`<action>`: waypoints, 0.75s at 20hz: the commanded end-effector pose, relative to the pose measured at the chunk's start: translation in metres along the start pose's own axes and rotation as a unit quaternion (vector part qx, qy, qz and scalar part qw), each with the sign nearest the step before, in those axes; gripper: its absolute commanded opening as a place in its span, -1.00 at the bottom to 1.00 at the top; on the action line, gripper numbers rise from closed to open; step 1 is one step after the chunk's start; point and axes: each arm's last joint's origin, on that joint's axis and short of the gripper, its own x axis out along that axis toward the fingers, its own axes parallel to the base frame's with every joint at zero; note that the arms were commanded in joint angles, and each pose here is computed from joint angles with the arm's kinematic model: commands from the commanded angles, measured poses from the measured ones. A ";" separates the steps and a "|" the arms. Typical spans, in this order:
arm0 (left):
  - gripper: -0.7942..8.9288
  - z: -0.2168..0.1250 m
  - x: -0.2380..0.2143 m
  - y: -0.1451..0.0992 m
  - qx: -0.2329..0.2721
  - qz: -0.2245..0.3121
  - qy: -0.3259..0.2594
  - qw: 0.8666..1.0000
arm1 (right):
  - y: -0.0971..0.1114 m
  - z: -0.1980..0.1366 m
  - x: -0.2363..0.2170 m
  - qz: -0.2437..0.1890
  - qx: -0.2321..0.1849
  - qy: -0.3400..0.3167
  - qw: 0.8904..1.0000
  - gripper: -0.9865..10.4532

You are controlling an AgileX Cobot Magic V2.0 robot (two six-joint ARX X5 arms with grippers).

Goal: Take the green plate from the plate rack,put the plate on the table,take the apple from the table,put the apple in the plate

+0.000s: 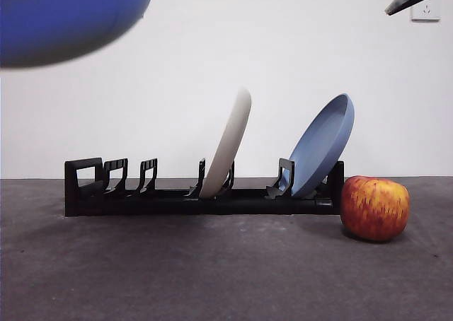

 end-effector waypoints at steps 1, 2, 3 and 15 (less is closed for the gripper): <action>-0.85 -0.001 0.025 -0.012 -0.017 0.006 0.000 1.000 | 0.000 0.001 0.000 -0.001 -0.004 -0.002 1.000 0.31; -0.85 0.000 0.039 -0.019 -0.017 0.007 0.001 1.000 | 0.000 0.001 0.000 -0.001 -0.003 0.001 1.000 0.31; -0.85 0.001 0.050 -0.024 -0.017 0.006 -0.001 1.000 | 0.000 0.000 0.000 -0.002 -0.003 0.003 1.000 0.31; -0.86 0.022 0.187 -0.066 0.056 0.035 0.084 0.994 | 0.000 -0.004 0.000 -0.005 0.003 0.024 1.000 0.31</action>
